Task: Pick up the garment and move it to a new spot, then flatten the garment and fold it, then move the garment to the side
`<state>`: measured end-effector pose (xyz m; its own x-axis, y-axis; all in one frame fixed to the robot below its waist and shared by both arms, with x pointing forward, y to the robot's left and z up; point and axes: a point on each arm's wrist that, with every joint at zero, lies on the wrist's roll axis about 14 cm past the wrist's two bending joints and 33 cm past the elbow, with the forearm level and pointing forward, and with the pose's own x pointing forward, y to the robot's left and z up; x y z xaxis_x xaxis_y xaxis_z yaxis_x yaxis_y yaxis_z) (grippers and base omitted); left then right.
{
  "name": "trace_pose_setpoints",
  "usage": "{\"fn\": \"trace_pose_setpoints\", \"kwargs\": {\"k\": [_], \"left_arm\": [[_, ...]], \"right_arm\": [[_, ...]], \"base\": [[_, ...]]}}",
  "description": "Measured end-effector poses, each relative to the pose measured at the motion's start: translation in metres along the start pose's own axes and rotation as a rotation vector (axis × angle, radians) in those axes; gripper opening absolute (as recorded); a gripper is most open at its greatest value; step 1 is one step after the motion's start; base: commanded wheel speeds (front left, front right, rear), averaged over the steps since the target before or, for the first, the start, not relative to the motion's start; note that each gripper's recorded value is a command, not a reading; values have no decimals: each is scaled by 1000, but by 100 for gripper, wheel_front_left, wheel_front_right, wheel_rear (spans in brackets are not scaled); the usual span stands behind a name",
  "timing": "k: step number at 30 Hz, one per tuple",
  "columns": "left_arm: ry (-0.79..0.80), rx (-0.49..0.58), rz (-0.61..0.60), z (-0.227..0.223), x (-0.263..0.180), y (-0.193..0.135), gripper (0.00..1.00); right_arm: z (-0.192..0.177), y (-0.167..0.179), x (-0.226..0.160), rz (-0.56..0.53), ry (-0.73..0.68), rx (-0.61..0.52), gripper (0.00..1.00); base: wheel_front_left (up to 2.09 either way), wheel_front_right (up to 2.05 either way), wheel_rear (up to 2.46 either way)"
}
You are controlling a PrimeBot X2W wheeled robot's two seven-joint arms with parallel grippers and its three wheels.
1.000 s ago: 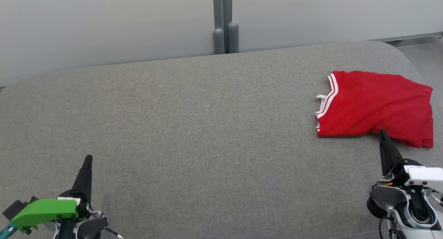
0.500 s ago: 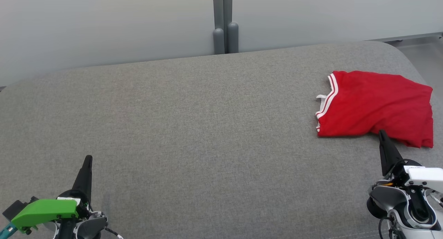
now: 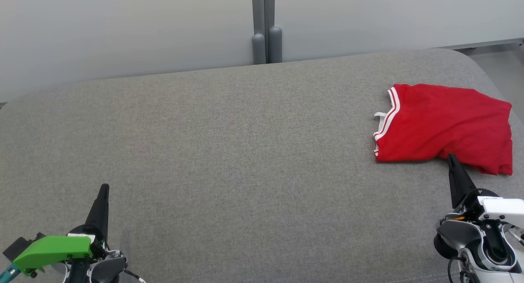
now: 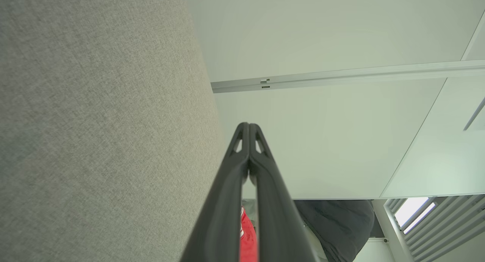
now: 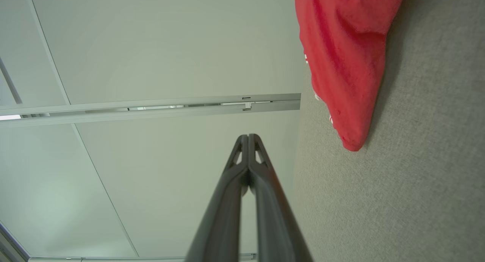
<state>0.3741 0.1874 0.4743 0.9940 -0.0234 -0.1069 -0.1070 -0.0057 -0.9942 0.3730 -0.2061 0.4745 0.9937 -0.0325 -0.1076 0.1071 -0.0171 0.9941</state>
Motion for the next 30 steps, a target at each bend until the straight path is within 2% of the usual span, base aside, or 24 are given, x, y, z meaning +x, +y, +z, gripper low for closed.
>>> {"fn": "trace_pose_setpoints", "kwargs": {"k": [30], "left_arm": [[-1,-1,0,0,0,0,0]], "right_arm": [[0,0,0,0,-1,3,0]], "base": [[0,0,0]]}}
